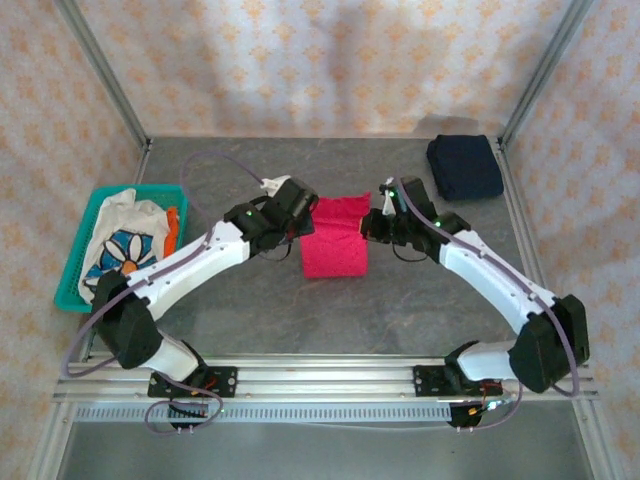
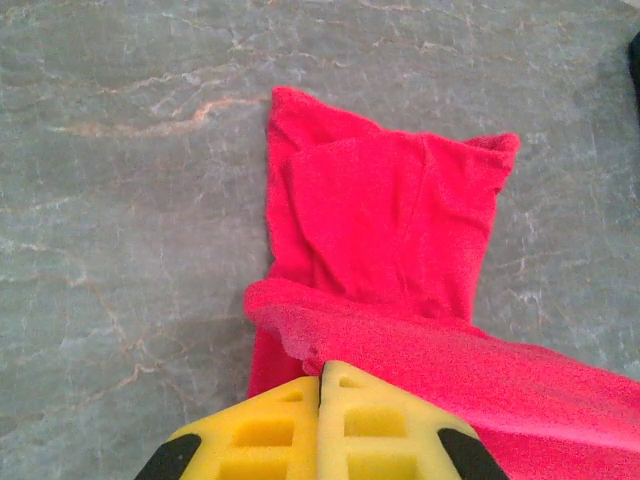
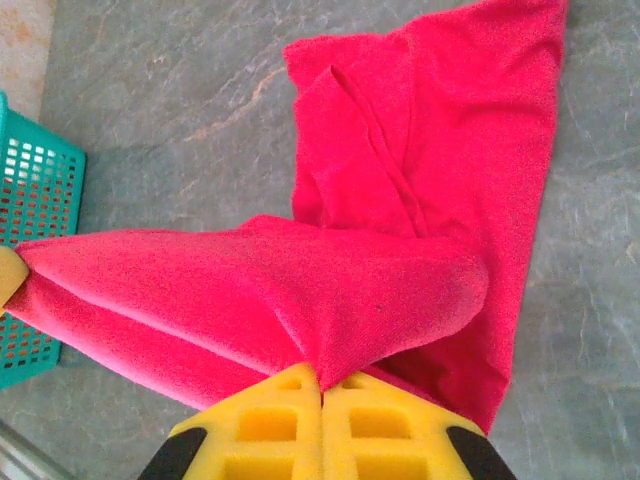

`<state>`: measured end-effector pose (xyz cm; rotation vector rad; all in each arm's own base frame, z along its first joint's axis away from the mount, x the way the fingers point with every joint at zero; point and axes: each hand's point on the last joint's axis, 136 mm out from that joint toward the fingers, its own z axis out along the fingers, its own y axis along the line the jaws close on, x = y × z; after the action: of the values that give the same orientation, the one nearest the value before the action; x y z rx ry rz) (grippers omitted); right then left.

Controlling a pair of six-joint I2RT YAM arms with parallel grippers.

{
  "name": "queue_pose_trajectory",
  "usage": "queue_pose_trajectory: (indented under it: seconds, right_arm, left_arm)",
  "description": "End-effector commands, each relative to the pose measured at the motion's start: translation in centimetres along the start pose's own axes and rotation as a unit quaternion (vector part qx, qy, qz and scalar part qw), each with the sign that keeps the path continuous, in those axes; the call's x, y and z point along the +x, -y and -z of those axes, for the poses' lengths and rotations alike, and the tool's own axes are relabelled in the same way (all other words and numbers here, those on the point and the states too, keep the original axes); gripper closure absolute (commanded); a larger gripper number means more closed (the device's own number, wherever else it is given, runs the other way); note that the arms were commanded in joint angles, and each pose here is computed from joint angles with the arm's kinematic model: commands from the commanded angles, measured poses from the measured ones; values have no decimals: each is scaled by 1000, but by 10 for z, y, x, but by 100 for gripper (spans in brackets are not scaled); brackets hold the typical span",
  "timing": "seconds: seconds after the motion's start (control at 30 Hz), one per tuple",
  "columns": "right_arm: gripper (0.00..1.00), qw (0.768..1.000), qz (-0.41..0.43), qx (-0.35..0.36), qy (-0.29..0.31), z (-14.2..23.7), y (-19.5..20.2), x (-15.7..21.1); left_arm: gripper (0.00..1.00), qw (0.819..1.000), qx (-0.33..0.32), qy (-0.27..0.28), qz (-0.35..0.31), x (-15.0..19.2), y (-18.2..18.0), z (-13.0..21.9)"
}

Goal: Fold and stack the t-shirts

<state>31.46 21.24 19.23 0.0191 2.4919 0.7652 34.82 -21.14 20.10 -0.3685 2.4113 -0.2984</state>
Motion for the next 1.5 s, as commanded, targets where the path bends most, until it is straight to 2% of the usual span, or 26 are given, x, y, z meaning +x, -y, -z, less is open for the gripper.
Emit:
queue_pose_trajectory:
  seconds: [0.0,0.3,0.4,0.53,0.67,0.9,1.07,1.17,1.3,1.47]
  right_arm:
    - [100,1000,23,-9,15,0,-3,-18]
    - [100,1000,9,2,29,-13,14,-49]
    - [100,999,13,-13,39,-4,6,-54]
    - [100,999,16,-29,34,13,3,-37]
    - [100,999,21,-19,16,34,13,-6]
    - [100,1000,4,-6,-28,60,34,52]
    - [100,999,-14,-4,-45,65,45,80]
    - [100,999,-18,4,-50,62,50,84]
    - [100,1000,-6,6,-24,58,46,64]
    - [100,1000,20,15,1,47,38,28]
  left_arm:
    - [100,1000,-4,9,-15,-13,3,-5]
    - [100,1000,-13,-18,-10,-20,13,-41]
    - [100,1000,1,-23,-5,-21,19,-39]
    - [100,999,16,-30,14,-14,14,-24]
    - [100,998,32,-50,26,9,8,-4]
    - [100,993,39,-111,20,75,4,25]
    - [100,989,27,-146,18,117,-1,33]
    - [100,988,27,-154,22,132,-2,33]
    - [100,990,18,-137,16,126,-3,28]
    - [100,996,-1,-91,-2,90,2,26]
